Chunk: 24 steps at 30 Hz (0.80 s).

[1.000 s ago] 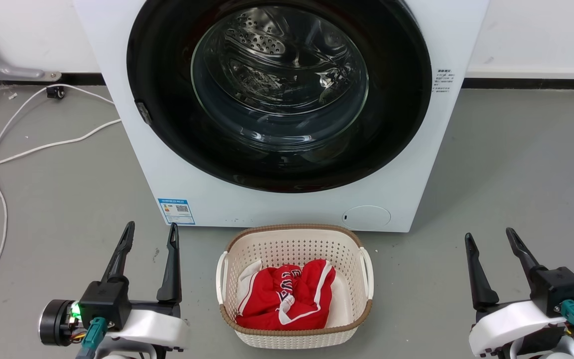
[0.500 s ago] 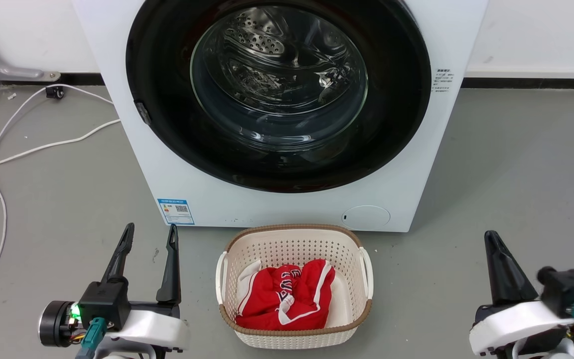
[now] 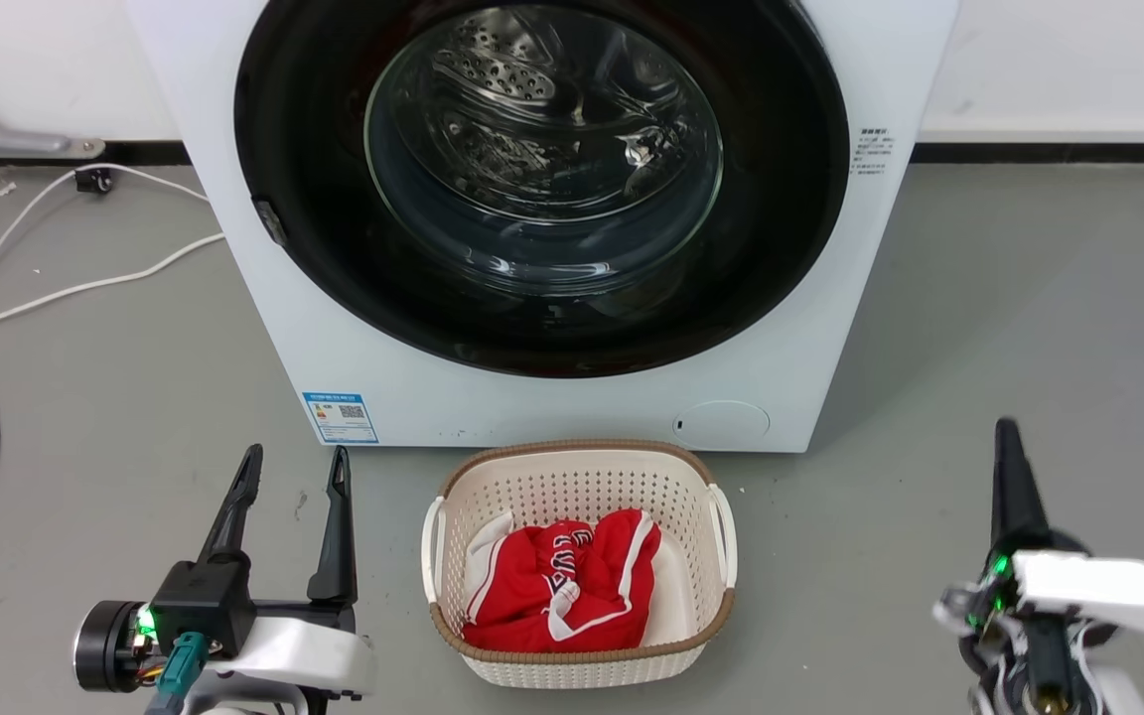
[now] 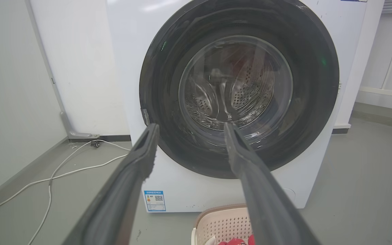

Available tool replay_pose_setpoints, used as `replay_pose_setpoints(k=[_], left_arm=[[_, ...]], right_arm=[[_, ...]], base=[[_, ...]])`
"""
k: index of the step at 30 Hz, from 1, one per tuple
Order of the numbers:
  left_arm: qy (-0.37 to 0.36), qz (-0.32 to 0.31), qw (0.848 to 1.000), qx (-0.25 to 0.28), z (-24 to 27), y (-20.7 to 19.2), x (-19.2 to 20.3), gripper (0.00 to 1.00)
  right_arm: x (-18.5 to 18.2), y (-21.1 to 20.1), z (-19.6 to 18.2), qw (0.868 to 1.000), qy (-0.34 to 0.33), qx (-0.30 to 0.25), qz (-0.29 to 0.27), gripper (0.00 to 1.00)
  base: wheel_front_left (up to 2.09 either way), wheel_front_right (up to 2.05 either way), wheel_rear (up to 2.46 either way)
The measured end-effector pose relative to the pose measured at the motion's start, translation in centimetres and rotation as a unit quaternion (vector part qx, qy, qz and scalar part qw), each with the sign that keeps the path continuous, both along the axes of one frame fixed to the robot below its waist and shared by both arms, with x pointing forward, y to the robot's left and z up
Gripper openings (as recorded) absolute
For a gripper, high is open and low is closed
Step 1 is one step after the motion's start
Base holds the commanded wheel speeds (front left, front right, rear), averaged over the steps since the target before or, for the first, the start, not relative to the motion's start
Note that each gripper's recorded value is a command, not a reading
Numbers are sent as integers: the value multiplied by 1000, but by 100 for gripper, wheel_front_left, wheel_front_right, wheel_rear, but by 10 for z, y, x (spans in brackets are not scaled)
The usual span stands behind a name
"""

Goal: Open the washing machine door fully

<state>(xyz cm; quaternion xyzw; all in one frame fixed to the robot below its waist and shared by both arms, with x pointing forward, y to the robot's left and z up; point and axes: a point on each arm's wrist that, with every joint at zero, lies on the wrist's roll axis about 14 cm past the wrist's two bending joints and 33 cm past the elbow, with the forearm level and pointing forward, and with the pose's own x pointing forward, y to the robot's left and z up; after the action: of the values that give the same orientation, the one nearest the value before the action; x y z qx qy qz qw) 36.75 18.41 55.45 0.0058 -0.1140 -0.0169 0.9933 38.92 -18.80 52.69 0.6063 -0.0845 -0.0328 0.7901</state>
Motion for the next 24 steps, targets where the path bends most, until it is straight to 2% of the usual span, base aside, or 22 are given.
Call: replay_pose_setpoints(k=[4,10,17,24], left_arm=[[3,0,1000,-3,-2,0,4,100],[1,-2,1000,-4,-2,-1,20,100],[-1,-8,1000,-5,-3,-4,48,100],[6,-12,1000,-5,-12,-4,70,100]], right_arm=[[14,-14,10,996,-17,87,-23,0],[51,-37,31,989,-44,135,-44,0],[119,-58,54,991,-49,123,-20,0],[186,-53,73,997,-24,58,49,0]], base=[[0,0,0],[0,0,0],[0,0,0],[0,0,0]])
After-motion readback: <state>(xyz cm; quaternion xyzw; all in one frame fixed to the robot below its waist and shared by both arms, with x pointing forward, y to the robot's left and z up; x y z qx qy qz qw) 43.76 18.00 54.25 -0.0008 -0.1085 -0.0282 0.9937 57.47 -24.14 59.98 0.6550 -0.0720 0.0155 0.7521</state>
